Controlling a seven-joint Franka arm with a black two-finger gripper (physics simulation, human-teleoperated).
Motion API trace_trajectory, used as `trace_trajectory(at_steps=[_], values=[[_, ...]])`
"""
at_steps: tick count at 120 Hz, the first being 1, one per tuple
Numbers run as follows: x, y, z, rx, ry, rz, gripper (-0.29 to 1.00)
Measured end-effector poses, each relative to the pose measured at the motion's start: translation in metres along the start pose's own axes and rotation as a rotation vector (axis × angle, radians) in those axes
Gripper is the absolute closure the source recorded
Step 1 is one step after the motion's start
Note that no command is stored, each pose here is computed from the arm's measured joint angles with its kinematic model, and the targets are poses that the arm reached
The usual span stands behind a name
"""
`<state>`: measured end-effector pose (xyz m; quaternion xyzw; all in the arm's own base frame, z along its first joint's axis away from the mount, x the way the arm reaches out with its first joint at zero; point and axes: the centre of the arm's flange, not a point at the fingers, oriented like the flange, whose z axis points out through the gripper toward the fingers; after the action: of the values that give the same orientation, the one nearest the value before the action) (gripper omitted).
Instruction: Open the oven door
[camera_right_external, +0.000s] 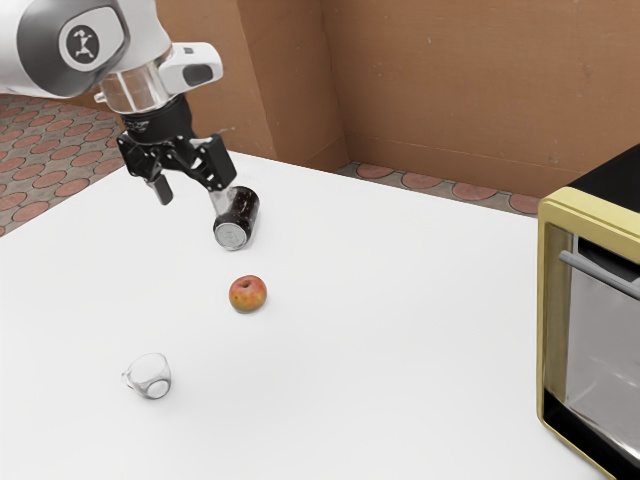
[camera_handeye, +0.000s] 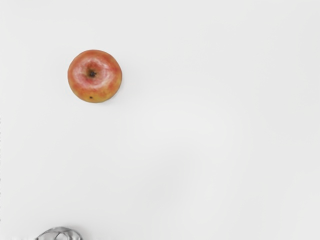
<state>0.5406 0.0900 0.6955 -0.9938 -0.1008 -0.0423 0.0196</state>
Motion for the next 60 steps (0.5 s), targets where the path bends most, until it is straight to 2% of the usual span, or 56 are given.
trace_trajectory(at_steps=[17,21,25,31,34,40,45,51,60], values=[[0.000,0.007,0.000,-0.002,-0.001,0.008,0.00],[-0.003,0.011,-0.013,-0.009,0.025,0.023,0.00],[-0.011,0.016,-0.047,-0.035,0.093,0.068,0.00],[-0.034,0.031,-0.104,-0.112,0.211,0.226,0.00],[-0.046,0.048,-0.131,-0.119,0.269,0.317,0.00],[-0.092,0.120,-0.192,-0.127,0.400,0.582,0.00],[-0.152,0.184,-0.231,-0.167,0.492,0.854,0.00],[-0.207,0.216,-0.243,-0.196,0.545,1.099,0.00],[-0.243,0.253,-0.226,-0.163,0.576,1.355,0.00]])
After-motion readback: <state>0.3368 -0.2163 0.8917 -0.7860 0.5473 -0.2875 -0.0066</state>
